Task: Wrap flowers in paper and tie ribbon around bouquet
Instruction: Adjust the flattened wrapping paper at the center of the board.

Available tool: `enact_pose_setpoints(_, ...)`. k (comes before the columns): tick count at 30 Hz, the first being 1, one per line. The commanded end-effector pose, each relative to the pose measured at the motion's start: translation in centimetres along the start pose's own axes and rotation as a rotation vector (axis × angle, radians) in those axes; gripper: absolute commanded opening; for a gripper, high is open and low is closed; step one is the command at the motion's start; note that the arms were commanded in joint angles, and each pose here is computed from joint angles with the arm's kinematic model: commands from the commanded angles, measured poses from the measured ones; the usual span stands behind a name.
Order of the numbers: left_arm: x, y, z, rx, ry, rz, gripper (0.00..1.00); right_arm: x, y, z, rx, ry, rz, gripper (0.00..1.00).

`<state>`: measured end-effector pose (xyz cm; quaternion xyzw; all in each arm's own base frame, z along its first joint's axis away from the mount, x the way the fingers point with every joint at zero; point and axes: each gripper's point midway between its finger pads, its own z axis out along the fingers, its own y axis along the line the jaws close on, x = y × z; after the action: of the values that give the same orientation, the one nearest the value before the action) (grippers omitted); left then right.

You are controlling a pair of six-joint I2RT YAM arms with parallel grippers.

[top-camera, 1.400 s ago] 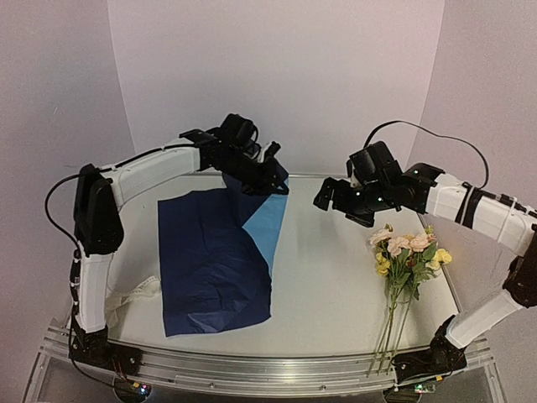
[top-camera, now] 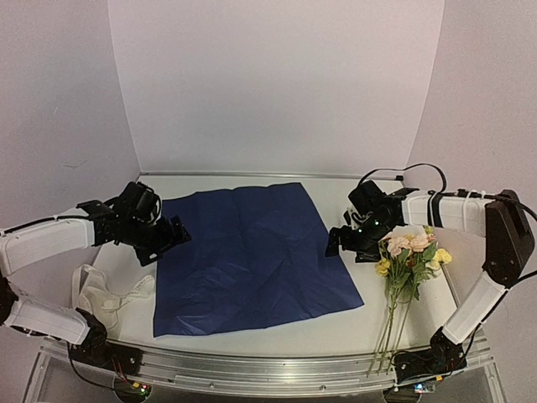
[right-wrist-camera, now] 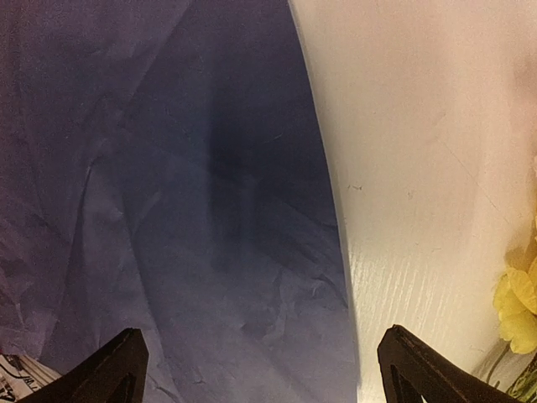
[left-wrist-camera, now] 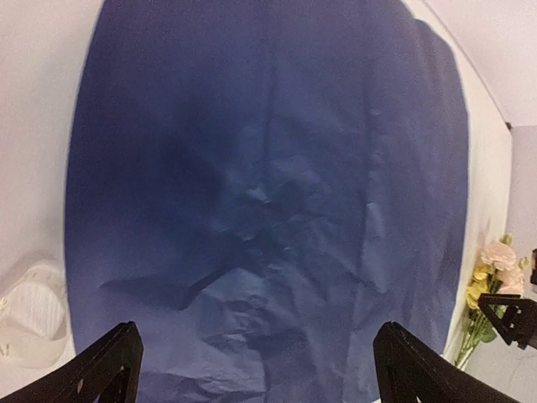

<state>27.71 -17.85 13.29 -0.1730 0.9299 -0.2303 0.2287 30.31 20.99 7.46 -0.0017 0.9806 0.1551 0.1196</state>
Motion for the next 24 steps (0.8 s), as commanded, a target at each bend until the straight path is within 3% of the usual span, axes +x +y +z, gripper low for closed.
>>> enact_pose_setpoints(1,1.3,4.2,-0.4,-0.088,-0.032,-0.133,1.0,0.1,-0.2,1.1,-0.046,0.017,0.018,0.98)
enact_pose_setpoints(10,6.0,9.6,0.0,-0.143,0.028,-0.256,1.0,2.0,-0.8,2.9,-0.073,0.053,0.068,0.98)
enact_pose_setpoints(19,8.6,8.7,1.5,-0.013,0.127,-0.31,1.0,2.7,-1.2,3.4,-0.082,0.056,0.091,0.98)
enact_pose_setpoints(22,9.1,8.0,2.4,0.019,0.17,-0.321,0.95,2.8,-1.2,3.6,-0.087,0.053,0.103,0.98)
enact_pose_setpoints(24,9.3,7.5,2.7,0.046,0.188,-0.337,0.86,3.0,-1.3,3.7,-0.09,0.053,0.111,0.98)
